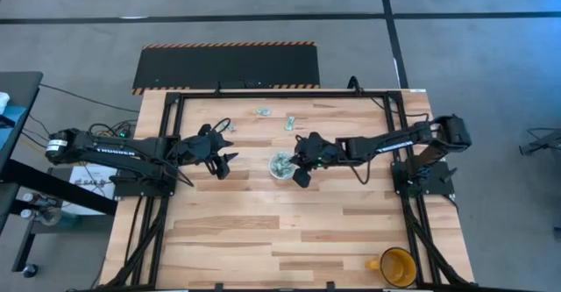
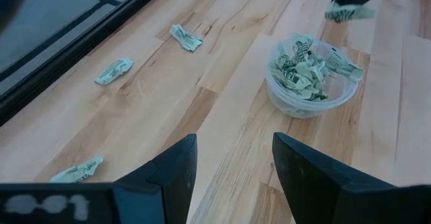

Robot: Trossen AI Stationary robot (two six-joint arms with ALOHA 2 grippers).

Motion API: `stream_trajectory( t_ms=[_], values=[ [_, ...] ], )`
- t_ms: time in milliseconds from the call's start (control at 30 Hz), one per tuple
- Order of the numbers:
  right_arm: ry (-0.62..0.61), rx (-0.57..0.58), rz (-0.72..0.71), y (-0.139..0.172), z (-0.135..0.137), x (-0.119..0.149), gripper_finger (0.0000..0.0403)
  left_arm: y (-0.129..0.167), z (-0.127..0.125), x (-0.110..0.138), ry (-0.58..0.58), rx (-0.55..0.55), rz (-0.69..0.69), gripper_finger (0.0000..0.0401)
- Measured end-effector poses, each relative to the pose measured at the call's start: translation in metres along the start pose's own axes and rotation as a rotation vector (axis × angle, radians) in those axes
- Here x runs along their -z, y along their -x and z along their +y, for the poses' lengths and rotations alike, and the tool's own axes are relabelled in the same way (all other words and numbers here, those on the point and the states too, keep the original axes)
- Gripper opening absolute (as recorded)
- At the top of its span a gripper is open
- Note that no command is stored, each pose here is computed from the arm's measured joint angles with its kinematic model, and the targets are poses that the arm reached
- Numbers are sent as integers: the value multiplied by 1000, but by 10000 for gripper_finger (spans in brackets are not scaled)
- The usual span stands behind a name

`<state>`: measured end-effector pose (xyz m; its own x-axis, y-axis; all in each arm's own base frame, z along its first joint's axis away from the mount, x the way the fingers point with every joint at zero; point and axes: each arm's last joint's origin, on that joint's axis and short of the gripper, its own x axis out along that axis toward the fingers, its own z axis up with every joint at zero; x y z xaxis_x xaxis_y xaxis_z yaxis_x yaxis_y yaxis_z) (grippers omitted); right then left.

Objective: Pick and place Stevia / Truvia into bins
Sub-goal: Put the green stevia packet into the transparent container

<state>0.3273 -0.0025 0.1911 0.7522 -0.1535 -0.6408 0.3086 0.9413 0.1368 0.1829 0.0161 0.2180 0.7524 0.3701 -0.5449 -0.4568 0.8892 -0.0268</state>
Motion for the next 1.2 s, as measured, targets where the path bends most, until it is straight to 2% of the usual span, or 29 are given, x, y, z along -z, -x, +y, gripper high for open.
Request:
stream_trajectory(
  t_ms=[333,600,967,1200],
  values=[
    [119,-21,84,-14,5,2,22,0,0,0,0,0,0,185],
    [126,-25,75,-14,6,-1,18,0,0,0,-2,-2,4,185],
    [128,-35,96,-14,6,1,85,0,0,1,-2,-2,5,185],
    [178,-17,57,0,5,-7,102,0,0,0,-6,-9,3,185]
  ],
)
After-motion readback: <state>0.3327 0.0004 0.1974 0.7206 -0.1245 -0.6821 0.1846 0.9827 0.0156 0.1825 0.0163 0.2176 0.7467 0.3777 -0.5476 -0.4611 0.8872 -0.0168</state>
